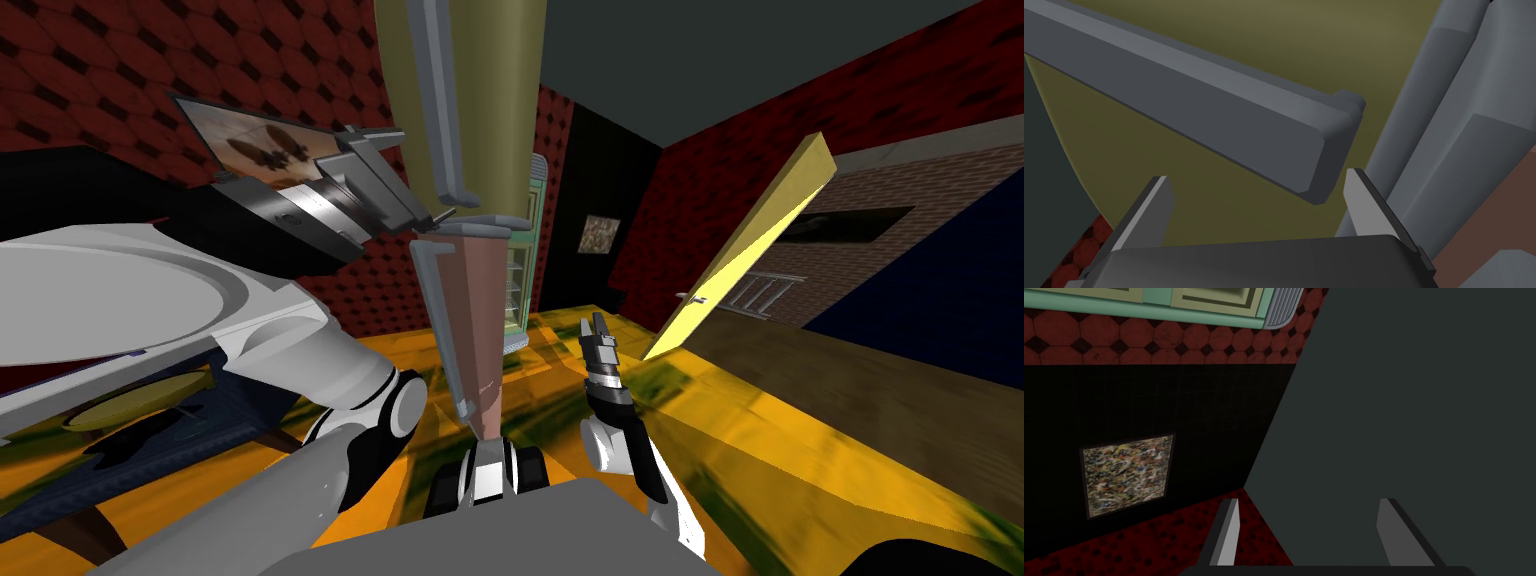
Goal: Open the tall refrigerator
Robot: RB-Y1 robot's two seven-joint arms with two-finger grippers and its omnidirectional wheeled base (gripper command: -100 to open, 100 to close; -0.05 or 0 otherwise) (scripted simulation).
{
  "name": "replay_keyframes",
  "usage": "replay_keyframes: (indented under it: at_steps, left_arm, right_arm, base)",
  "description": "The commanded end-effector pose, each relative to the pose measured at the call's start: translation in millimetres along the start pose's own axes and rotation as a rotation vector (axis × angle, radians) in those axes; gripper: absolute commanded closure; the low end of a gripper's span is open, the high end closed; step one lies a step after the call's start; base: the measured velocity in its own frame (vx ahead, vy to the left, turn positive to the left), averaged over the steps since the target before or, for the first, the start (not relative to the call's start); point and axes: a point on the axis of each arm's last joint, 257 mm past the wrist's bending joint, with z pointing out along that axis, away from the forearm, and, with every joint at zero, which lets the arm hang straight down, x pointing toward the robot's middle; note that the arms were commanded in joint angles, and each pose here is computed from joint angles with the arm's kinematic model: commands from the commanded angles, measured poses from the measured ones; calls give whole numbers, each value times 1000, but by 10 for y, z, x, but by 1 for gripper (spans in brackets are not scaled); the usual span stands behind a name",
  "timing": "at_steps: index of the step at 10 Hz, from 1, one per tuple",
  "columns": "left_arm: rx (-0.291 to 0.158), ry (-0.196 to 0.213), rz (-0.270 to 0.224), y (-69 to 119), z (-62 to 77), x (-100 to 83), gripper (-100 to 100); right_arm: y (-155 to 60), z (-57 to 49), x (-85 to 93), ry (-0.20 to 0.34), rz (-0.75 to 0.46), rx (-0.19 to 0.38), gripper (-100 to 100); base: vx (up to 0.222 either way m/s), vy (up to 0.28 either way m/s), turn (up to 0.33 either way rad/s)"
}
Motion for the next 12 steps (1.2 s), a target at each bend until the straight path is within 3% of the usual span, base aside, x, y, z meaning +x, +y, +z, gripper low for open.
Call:
replay_keyframes:
  at_steps: [1, 6, 7, 8, 12]
  left_arm:
    - [50, 15, 12, -178, 1, 62, -100]
    - [50, 15, 12, -178, 1, 62, -100]
    - [-6, 9, -5, -67, 118, 17, -100]
    - [-6, 11, -6, -93, 178, 17, -100]
    - [-6, 11, -6, -93, 178, 17, -100]
  right_arm:
    - [0, 0, 0, 0, 0, 0, 0]
    - [0, 0, 0, 0, 0, 0, 0]
    - [0, 0, 0, 0, 0, 0, 0]
    - [0, 0, 0, 0, 0, 0, 0]
    - [0, 0, 0, 0, 0, 0, 0]
  base:
    - [0, 0, 0]
    - [-1, 0, 1]
    - [-29, -2, 29]
    - [-50, 7, 17]
    - [-6, 4, -1]
